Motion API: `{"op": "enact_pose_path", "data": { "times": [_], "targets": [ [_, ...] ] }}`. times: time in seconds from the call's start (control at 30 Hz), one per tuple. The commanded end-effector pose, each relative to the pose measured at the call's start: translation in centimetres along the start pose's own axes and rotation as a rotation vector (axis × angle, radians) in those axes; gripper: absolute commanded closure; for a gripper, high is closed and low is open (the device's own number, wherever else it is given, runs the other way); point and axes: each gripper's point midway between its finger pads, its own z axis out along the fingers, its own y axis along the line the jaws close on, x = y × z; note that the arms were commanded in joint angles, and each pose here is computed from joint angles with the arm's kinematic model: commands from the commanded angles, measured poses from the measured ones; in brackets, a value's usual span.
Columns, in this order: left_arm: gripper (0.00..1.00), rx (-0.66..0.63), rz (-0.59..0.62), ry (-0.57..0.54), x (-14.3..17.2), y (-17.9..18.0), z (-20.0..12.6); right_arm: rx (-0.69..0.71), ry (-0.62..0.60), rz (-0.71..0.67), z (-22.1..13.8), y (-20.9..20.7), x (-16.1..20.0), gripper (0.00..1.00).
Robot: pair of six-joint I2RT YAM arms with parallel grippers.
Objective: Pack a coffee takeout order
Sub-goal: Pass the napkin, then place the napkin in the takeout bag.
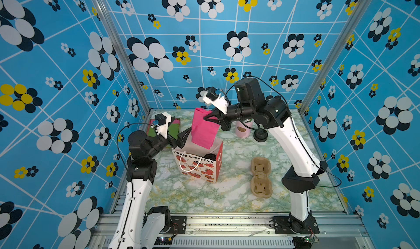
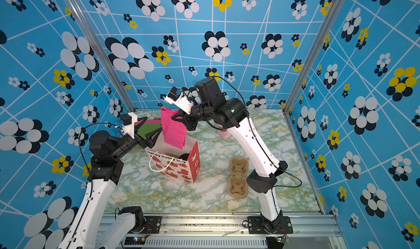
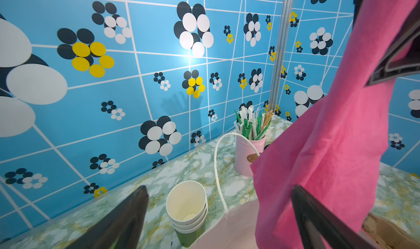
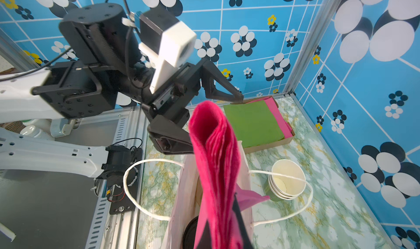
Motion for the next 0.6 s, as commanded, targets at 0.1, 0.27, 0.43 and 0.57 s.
{"op": "enact_pose_path", "data": {
  "times": [0.1, 0.27, 0.43, 0.57],
  "targets": [
    [0.01, -0.111, 0.032, -0.036, -0.6, 1.4, -0.9, -0.002, 0.076, 0.037, 3.2, -0.7, 2.5, 1.0],
    [0.01, -0.125, 0.036, -0.056, -0.9, 1.5, -1.1, -0.015, 0.088, 0.049, 5.1, -0.8, 3.2, 1.0],
    [0.01, -0.139, 0.036, -0.068, -1.0, 1.6, -1.2, -0.018, 0.117, 0.061, 6.8, -1.0, 4.4, 1.0],
    [0.01, -0.161, 0.036, -0.085, -1.1, 1.9, -1.5, -0.013, 0.137, 0.069, 8.1, -1.2, 5.2, 1.0]
  ]
}}
